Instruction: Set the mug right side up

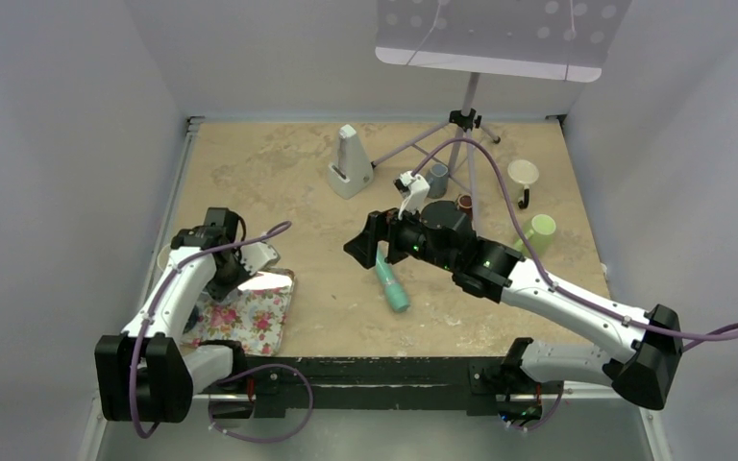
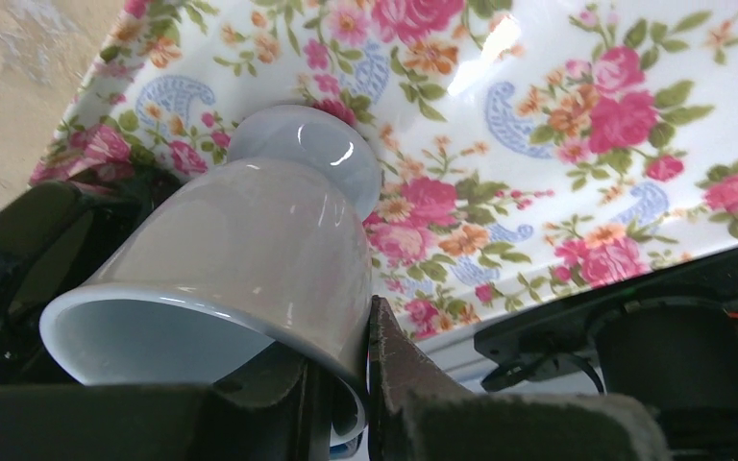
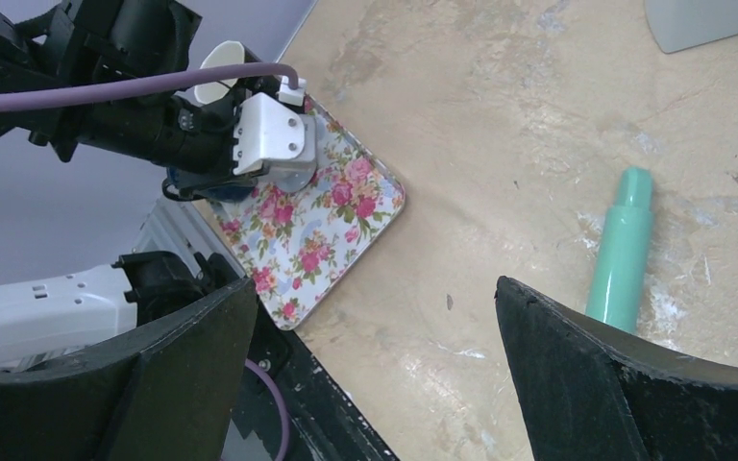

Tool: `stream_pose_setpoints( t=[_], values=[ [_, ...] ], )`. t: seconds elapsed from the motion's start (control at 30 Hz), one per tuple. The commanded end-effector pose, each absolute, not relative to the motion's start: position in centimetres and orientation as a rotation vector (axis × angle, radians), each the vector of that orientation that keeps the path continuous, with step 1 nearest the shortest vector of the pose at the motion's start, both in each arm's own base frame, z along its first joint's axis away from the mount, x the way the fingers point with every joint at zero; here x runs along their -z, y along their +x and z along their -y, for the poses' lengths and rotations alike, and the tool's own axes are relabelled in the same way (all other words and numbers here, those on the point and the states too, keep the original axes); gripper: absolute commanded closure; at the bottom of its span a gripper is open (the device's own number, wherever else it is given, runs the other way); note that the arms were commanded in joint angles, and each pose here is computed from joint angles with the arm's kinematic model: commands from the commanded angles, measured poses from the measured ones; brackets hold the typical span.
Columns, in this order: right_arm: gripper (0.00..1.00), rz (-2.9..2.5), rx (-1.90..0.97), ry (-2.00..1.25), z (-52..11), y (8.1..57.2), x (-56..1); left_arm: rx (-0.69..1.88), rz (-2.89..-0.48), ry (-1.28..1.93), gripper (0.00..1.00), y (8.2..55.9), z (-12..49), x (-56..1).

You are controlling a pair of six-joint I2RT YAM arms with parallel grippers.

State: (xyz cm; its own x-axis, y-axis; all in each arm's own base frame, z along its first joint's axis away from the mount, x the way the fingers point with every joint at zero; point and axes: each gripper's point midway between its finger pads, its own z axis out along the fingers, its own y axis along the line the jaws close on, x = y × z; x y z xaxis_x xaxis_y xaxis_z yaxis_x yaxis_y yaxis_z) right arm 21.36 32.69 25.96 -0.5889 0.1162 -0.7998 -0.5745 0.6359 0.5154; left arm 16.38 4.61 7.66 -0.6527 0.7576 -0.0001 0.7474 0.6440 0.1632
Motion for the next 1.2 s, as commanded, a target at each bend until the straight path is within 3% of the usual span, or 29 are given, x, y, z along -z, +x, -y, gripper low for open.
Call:
stream_pose_setpoints(
  t=[0.0,0.23,0.37,0.63,0.8,1.03,1.17],
  values=[
    [0.01,-1.897,-1.028,-0.328,-32.4,21.6,-29.6,-0.333,-2.622,1.273,1.00,19.9,-5.0,-8.4],
    [0.01,-1.892,-1.028,-0.318,-32.1,21.5,-29.8,-0.230,-2.513,1.567,1.00,18.9,-4.2,-7.6],
    [0.01,-1.876,-1.025,-0.306,-31.7,21.5,-30.2,-0.184,-2.570,1.661,1.00,17.5,-4.8,-6.8],
    [0.01,-1.882,-1.014,-0.305,-31.5,21.4,-29.8,-0.198,-2.610,1.508,1.00,18.9,-3.9,-7.2],
    [0.01,-1.869,-1.019,-0.318,-31.6,21.4,-30.1,-0.047,-2.380,1.798,1.00,18.1,-2.0,-7.3],
    [0.01,-1.862,-1.019,-0.300,-31.3,21.4,-30.2,-0.047,-1.886,2.326,1.00,18.0,-1.7,-7.8],
    [0.01,-1.854,-1.025,-0.279,-30.9,21.2,-30.4,-0.084,-1.717,2.567,1.00,18.7,-3.3,-7.6]
  ],
)
